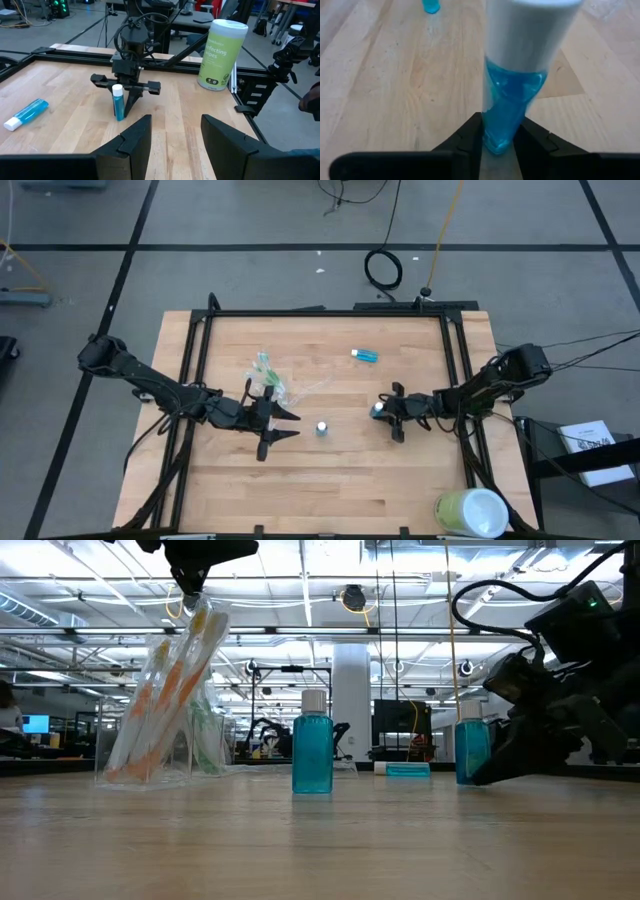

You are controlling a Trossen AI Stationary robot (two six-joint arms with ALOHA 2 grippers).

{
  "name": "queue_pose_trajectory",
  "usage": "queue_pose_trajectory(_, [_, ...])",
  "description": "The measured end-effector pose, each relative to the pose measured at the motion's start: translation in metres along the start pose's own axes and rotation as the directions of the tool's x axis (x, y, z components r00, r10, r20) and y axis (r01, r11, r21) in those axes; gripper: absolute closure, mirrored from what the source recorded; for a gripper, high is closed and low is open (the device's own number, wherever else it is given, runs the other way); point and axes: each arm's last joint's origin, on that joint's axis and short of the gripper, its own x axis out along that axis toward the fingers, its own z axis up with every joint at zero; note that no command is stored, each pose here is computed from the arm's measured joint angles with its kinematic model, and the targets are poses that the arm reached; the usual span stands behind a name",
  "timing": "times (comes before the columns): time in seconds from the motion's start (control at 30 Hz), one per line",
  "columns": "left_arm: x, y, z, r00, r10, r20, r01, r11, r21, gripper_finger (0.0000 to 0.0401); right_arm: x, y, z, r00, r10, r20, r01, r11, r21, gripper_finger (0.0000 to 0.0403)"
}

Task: Pick & Place toothbrushing station
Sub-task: Put the blue mouthwash into the middle section of the transparent organizer

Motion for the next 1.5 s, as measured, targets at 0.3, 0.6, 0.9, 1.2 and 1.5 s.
queue_pose_trajectory(0.3, [0.002, 0.001, 0.011, 0.994, -0.027, 0.107, 0.033, 0.998, -0.059, 0.0226, 0.0, 0.002, 0.014, 0.991, 0.021, 0.13, -0.023, 1.0, 0.012, 0.0306])
queue_pose_trajectory(0.6, [0.016, 0.016, 0.03, 0.998, 0.056, 0.004, -0.056, 0.998, -0.006, 0.0226, 0.018, 0.016, 0.051, 0.981, 0.074, 0.179, -0.065, 0.996, -0.057, 0.0308])
queue_pose_trajectory(0.9, [0.064, 0.031, 0.029, 0.979, 0.135, -0.153, -0.132, 0.991, 0.031, 0.0226, 0.03, 0.034, 0.081, 0.983, 0.104, 0.154, -0.086, 0.989, -0.12, 0.0306])
queue_pose_trajectory(1.2, [0.113, 0.028, 0.03, 0.981, 0.035, -0.193, -0.024, 0.998, 0.055, 0.0226, 0.029, 0.039, 0.082, 0.981, 0.12, 0.15, -0.099, 0.985, -0.14, 0.0305])
queue_pose_trajectory(1.5, [0.144, 0.026, 0.022, 0.98, 0.049, -0.194, -0.025, 0.992, 0.124, 0.0226, 0.029, 0.039, 0.082, 0.981, 0.12, 0.153, -0.098, 0.985, -0.14, 0.0305])
